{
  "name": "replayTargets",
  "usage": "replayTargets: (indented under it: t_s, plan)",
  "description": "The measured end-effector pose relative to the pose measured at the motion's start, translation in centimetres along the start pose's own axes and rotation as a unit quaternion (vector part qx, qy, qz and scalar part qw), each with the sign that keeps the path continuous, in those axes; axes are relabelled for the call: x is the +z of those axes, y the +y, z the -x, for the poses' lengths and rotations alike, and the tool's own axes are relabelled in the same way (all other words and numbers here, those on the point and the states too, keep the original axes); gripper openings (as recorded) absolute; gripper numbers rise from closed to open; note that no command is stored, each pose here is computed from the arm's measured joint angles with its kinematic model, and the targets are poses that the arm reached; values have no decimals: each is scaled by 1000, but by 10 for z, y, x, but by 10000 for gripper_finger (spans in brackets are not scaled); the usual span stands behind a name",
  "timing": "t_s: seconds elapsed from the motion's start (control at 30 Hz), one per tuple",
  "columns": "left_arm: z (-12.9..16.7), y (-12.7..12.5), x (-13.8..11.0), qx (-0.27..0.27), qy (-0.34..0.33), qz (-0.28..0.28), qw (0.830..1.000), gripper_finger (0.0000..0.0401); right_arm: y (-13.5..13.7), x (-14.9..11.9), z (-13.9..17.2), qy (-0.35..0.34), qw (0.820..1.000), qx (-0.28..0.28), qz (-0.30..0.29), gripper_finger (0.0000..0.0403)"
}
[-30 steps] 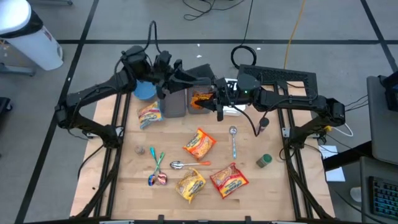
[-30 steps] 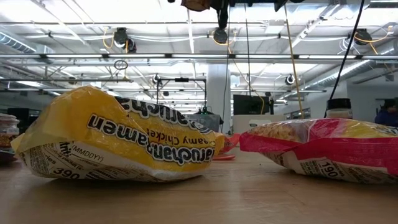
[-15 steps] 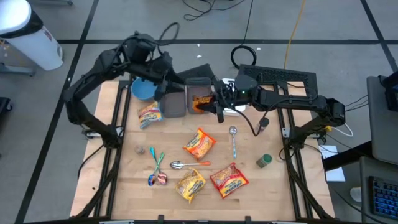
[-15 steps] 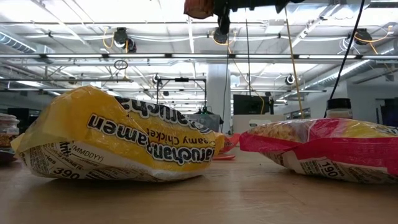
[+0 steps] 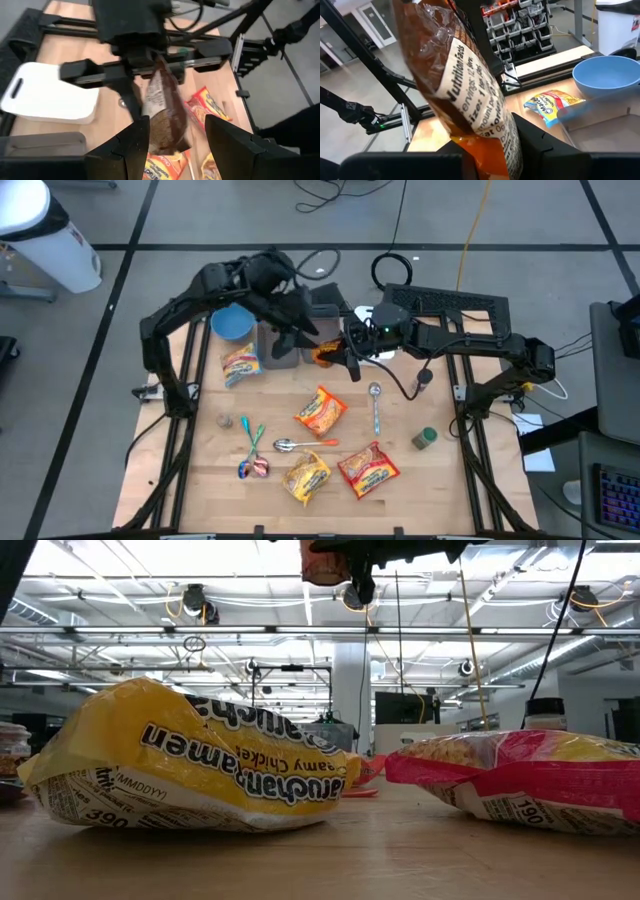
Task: Pick & Place Food Item
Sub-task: Put the orange seasoning pack into the right black bin
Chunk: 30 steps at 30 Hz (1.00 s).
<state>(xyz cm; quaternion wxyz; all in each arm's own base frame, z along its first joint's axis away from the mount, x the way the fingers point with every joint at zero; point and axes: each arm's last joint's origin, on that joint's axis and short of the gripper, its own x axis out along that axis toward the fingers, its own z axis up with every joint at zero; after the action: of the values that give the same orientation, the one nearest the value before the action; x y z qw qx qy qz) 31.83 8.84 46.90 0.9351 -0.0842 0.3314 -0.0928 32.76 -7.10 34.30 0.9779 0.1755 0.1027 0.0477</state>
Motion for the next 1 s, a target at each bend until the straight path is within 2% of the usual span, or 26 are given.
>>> replayTargets:
  t_s: [0.13,0.53,1.0]
  plan:
    - [-10,-1,-1,-7,16,0,1000,202,0,-1,0,5,1000,-2,3,61]
    - [-13,-2,-1,46,24,-16,999,202,-1,-3,0,13,1000,-6,5,61]
    - [-28,-5,3,32,18,-26,999,201,-1,-3,0,13,1000,-7,5,61]
